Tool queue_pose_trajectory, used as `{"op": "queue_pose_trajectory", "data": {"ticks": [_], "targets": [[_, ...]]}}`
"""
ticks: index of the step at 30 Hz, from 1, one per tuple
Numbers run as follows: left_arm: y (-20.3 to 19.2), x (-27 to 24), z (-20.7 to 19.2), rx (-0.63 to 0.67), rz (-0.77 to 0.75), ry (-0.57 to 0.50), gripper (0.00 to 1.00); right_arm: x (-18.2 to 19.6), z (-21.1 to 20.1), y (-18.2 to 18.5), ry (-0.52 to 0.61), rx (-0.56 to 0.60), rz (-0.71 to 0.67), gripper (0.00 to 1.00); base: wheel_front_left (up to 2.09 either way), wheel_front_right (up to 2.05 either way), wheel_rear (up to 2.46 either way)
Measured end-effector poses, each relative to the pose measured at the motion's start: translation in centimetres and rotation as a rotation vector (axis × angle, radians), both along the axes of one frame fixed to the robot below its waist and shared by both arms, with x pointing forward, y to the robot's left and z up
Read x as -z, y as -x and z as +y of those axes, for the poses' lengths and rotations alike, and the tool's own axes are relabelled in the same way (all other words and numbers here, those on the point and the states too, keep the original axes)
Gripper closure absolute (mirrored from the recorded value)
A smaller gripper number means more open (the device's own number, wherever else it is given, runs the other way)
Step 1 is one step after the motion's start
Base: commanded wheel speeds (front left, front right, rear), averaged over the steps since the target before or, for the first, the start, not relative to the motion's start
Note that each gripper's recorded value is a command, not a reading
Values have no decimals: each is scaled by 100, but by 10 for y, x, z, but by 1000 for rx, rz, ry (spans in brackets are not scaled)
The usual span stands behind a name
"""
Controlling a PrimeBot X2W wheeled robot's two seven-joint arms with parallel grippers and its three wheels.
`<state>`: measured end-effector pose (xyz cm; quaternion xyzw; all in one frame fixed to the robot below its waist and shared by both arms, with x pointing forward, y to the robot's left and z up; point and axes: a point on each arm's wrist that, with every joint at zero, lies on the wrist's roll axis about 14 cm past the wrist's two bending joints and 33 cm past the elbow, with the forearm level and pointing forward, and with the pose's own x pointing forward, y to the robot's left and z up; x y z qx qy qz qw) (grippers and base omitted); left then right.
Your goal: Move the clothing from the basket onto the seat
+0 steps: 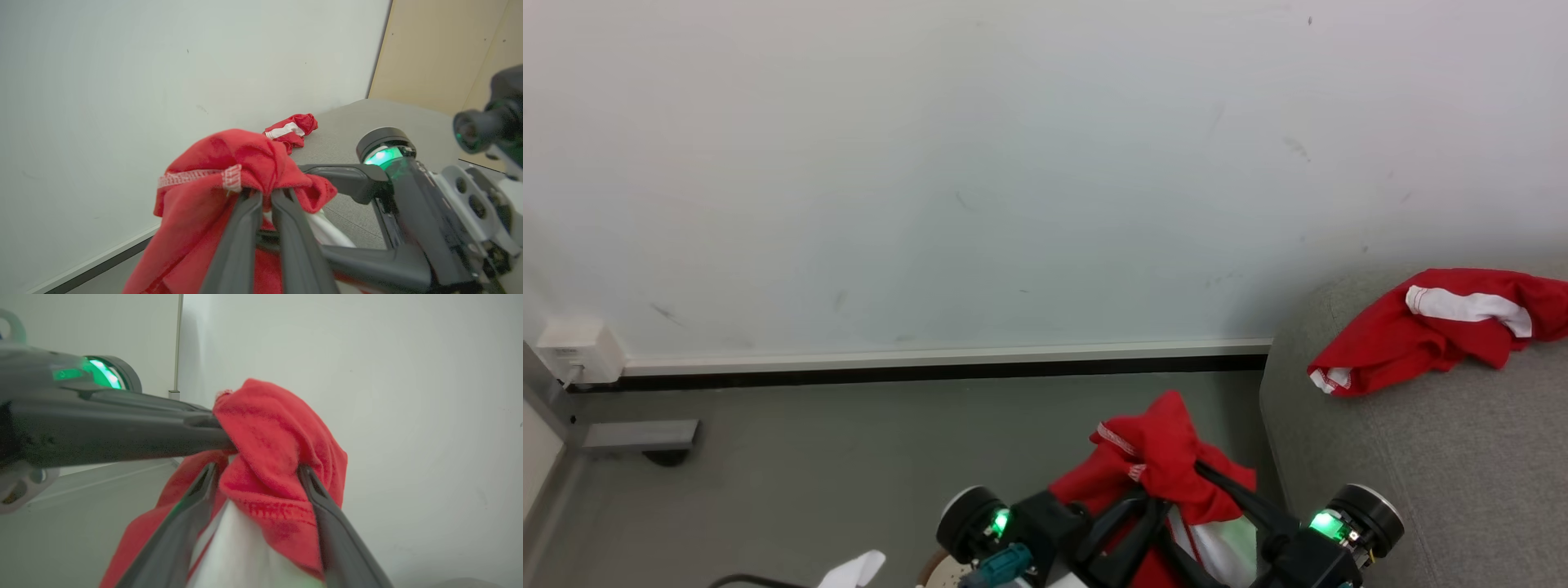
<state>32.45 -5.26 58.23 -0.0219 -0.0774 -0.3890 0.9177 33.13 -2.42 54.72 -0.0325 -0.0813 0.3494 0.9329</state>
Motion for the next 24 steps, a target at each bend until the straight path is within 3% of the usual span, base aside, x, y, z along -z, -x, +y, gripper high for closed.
{"op": "queue_pose_trajectory", "data": {"ticks": [3,4,10,11,12,13,24], "targets": [[9,-4,-11,51,2,12,100,4,-5,-3,-2,16,16,2,0,0,0],[11,-5,-12,60,3,14,100,6,-6,-4,-1,22,21,100,0,0,0],[12,-6,-11,60,6,11,98,6,-14,-10,-25,57,34,100,0,0,0],[12,-6,-10,58,6,14,76,4,-17,-12,-30,66,32,100,0,0,0],[11,-5,-10,56,10,18,25,3,-20,-13,-37,77,28,100,0,0,0],[11,-3,-9,55,16,19,0,1,-23,-14,-43,88,22,100,0,0,0],[8,29,-25,107,72,-21,0,-7,-101,-22,-76,321,-3,100,0,0,0]]}}
